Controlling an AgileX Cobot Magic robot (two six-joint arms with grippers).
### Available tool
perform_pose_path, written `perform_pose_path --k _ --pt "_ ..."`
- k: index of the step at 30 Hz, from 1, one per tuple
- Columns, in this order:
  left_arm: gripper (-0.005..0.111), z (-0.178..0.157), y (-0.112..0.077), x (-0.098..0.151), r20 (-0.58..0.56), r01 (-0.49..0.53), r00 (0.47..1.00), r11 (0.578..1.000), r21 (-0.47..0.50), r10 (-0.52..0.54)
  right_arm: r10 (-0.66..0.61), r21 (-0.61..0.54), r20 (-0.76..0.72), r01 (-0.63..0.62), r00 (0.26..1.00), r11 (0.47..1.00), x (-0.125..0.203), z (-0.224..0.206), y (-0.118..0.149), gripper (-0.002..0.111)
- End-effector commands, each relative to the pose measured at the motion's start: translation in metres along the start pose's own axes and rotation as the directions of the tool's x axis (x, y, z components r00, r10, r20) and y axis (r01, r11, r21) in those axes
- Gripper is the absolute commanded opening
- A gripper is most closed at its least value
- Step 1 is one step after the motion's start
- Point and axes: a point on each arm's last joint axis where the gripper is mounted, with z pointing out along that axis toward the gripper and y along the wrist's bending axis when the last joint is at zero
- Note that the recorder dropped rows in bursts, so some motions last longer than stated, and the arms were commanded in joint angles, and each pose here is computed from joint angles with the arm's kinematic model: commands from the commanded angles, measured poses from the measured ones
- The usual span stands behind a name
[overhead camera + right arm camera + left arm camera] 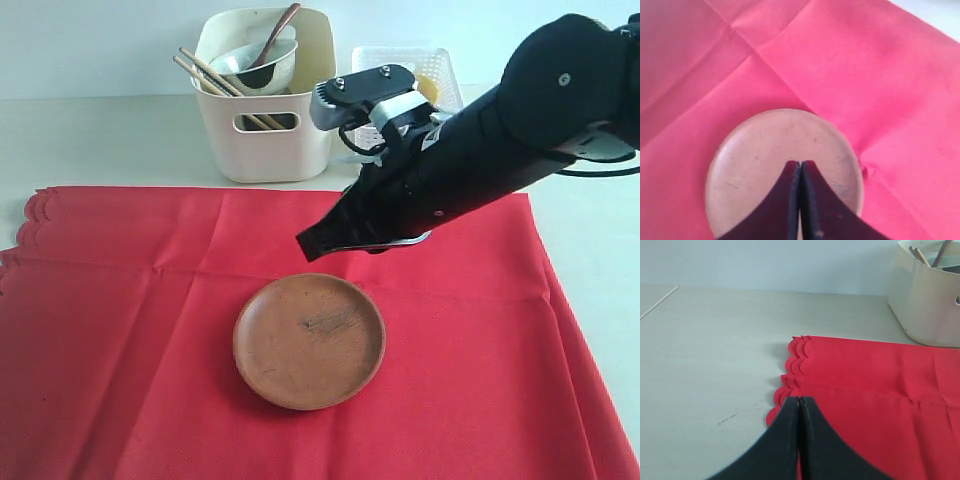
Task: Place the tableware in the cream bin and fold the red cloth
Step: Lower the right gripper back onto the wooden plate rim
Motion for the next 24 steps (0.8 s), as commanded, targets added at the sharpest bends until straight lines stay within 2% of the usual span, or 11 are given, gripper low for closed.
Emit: perform_pose_path --k 1,3,5,7,9,18,24 --pt "0.0 0.0 0.0 0.0 0.01 -0.001 1.0 1.0 0.008 0.001 0.063 0.06 -0.073 -0.058 0.995 0.996 0.006 0.013 -0.01 0.007" --pt "0.0 0.0 0.0 0.0 0.01 -0.001 1.0 1.0 0.008 0.001 0.101 0.099 -0.134 -0.088 0.986 0.991 0.014 0.024 -0.015 0.015" --pt "0.0 0.0 0.0 0.0 0.01 -0.001 1.0 1.0 0.008 0.001 0.144 0.14 -0.18 -0.12 0.973 0.983 0.02 0.035 -0.021 0.028" --pt "0.0 0.0 0.0 0.0 0.01 -0.001 1.0 1.0 0.008 0.001 0.183 0.158 -0.201 -0.153 0.962 0.976 0.024 0.043 -0.023 0.043" --pt "0.0 0.0 0.0 0.0 0.01 -0.001 1.0 1.0 0.008 0.001 0.19 0.161 -0.222 -0.156 0.956 0.975 0.028 0.049 -0.024 0.052" --pt "0.0 0.0 0.0 0.0 0.01 -0.001 1.0 1.0 0.008 0.001 0.225 0.179 -0.319 -0.174 0.921 0.968 0.046 0.078 -0.031 0.054" --pt "0.0 0.0 0.0 0.0 0.01 -0.001 1.0 1.0 0.008 0.001 0.191 0.035 -0.31 -0.189 0.932 0.981 0.043 0.081 -0.019 0.054"
